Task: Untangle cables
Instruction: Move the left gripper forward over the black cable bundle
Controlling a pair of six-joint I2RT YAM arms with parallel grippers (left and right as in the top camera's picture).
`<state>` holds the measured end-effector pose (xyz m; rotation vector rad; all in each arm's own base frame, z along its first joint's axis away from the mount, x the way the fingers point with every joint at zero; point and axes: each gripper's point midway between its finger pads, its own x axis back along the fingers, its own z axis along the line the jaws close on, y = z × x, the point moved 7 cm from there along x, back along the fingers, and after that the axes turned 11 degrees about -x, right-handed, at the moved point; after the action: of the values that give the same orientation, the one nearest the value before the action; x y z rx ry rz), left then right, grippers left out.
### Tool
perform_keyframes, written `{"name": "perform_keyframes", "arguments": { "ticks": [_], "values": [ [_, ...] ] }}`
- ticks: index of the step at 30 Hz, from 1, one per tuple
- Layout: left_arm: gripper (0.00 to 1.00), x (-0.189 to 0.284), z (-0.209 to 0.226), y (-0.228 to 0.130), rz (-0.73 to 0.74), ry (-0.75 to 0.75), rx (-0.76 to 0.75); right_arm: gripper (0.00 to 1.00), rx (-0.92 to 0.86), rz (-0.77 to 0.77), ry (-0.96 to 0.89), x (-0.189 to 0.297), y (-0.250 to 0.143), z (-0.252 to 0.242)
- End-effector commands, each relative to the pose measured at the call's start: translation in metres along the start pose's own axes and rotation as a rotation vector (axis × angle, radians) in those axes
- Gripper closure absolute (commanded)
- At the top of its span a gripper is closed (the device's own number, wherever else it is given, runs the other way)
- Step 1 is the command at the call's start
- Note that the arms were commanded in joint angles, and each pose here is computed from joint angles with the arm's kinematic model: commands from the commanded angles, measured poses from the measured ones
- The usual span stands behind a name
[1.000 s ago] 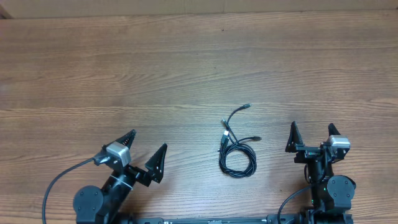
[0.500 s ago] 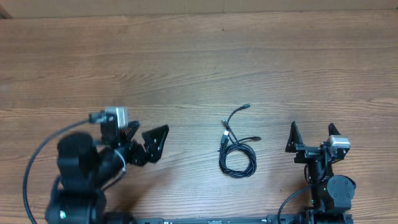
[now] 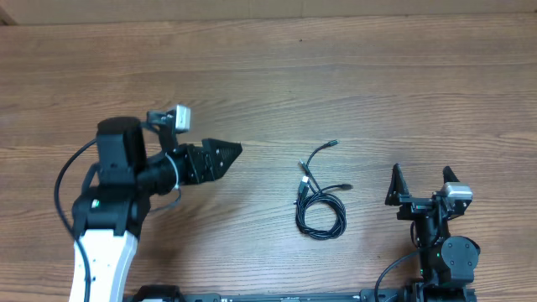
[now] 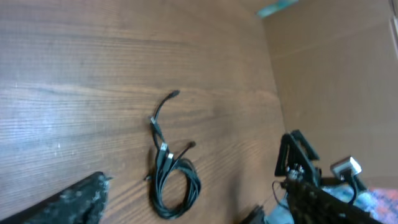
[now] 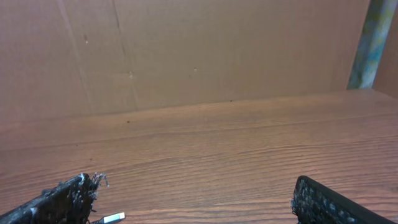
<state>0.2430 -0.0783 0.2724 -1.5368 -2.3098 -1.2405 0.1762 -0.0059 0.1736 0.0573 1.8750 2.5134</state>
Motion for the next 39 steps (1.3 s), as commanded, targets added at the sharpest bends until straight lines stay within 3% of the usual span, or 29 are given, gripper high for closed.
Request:
{"name": "perform_keyframes", "arguments": {
  "ticks": [1, 4, 13, 20, 27, 39],
  "values": [
    [0.16, -0.017, 0.005, -0.001, 0.054, 0.041, 0.131, 0.00, 0.002, 0.003, 0.007, 0.000, -0.003, 0.000],
    [0.18, -0.033, 0.010, -0.010, 0.078, 0.194, 0.224, 0.00, 0.002, 0.003, 0.007, 0.000, -0.003, 0.000],
    [0.20, -0.071, -0.011, -0.039, -0.013, 0.528, 0.283, 0.00, 0.002, 0.003, 0.007, 0.000, -0.003, 0.000],
    [0.23, -0.120, -0.018, -0.074, 0.123, 0.574, 0.206, 0.00, 0.002, 0.003, 0.007, 0.000, -0.003, 0.000],
    [0.33, -0.161, -0.006, -0.107, 0.295, 0.600, 0.203, 0.00, 0.002, 0.003, 0.007, 0.000, -0.003, 0.000],
    [0.31, -0.190, -0.010, -0.146, 0.455, 0.553, 0.184, 0.00, 0.002, 0.003, 0.007, 0.000, -0.003, 0.000]
  ]
}}
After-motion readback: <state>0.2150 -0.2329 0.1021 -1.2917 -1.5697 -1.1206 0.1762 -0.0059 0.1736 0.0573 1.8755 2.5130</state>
